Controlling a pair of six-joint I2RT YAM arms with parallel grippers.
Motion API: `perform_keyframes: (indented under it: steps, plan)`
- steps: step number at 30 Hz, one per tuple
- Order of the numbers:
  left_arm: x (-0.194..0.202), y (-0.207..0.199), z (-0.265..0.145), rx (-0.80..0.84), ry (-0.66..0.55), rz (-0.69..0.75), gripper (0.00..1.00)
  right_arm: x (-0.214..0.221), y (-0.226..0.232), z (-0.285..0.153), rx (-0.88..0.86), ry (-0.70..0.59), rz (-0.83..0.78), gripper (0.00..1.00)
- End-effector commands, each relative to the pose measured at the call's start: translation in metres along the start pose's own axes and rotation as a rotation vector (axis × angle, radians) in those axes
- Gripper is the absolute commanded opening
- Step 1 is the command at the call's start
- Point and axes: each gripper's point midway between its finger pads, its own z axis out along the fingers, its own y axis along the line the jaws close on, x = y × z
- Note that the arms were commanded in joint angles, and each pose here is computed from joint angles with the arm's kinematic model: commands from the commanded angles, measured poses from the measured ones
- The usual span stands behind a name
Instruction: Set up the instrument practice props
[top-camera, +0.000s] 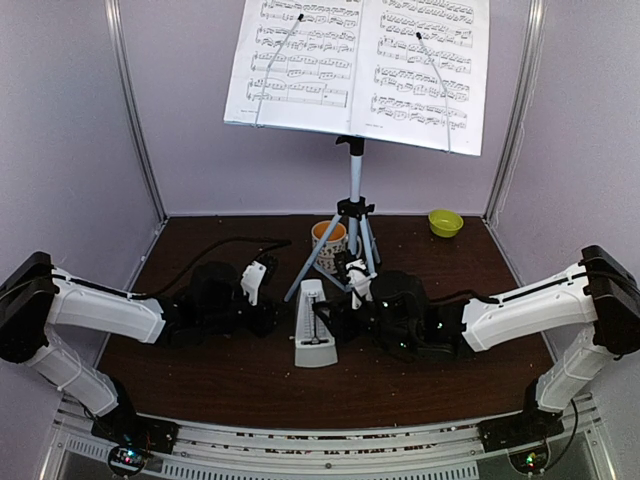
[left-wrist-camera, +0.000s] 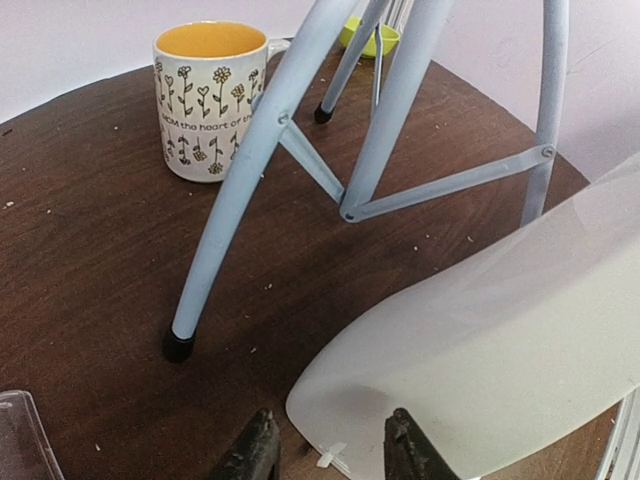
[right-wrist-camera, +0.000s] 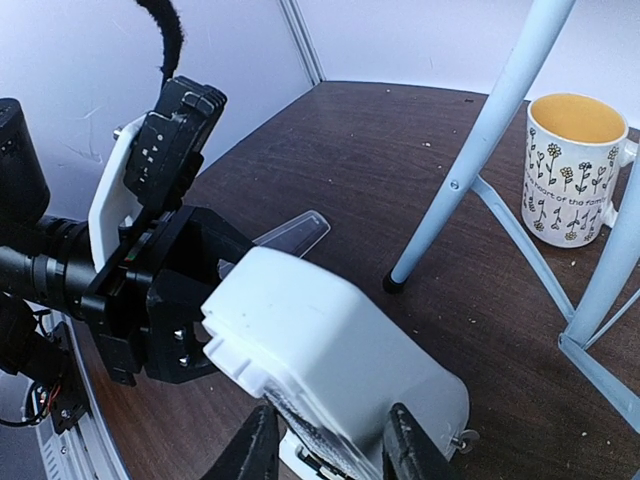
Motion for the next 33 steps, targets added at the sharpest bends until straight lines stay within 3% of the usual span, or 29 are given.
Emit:
perform_keyframes:
  steps: [1,17,27,33]
  plan:
    - [-0.017,-0.003,0.001,0.014,-0.04,0.017,0.37,-0.013,-0.004,-0.005,0.008,-0.032,0.011,0.35]
    - [-0.017,-0.003,0.002,0.012,-0.035,0.022,0.37,-0.001,-0.012,-0.015,0.005,-0.018,0.016,0.25]
    - [-0.017,-0.001,0.001,0.004,-0.037,0.022,0.37,-0.002,-0.002,-0.025,-0.05,-0.026,0.0,0.56]
    - [-0.018,0.0,-0.001,-0.003,-0.043,0.022,0.37,-0.003,0.009,-0.024,-0.05,-0.024,-0.014,0.83]
